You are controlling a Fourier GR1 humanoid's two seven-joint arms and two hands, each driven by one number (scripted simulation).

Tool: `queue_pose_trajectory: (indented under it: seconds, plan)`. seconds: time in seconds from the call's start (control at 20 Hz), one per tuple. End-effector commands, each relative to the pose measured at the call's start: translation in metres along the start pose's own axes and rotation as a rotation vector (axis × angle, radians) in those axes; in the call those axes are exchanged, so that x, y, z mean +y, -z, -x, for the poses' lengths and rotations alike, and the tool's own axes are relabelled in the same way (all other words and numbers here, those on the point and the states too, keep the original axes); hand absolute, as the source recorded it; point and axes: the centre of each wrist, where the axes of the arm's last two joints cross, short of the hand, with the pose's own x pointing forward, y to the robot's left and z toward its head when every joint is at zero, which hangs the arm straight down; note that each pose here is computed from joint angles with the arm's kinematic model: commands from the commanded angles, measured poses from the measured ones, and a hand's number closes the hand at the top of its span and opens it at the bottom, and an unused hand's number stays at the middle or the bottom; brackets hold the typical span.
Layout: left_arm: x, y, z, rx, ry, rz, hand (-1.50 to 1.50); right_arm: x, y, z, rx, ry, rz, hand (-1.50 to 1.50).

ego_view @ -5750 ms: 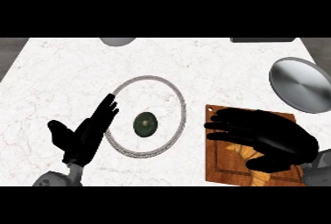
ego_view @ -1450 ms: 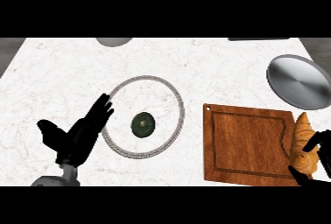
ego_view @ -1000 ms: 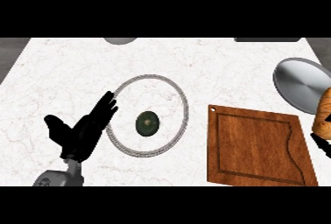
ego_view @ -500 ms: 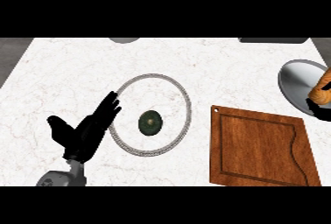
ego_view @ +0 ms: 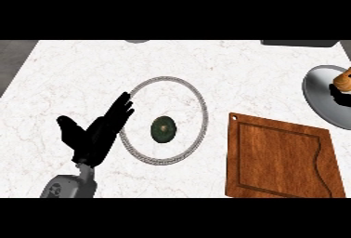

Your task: Pick the croissant from the cutting board and place it in the pan

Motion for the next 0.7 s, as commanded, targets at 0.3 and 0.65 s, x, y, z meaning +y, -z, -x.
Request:
queue_pose_trajectory:
  seconds: [0.3, 0.65]
  plan:
    - [-0.009, -0.001, 0.002, -0.011, 0.021, 0.055, 0.0, -0.028, -0.001, 0.023, 0.176, -0.204, -0.161, -1.5]
    - [-0.02, 0.005, -0.007, -0.008, 0.003, 0.045, 0.0, 0.005, -0.002, 0.013, 0.179, -0.017, -0.212, -1.5]
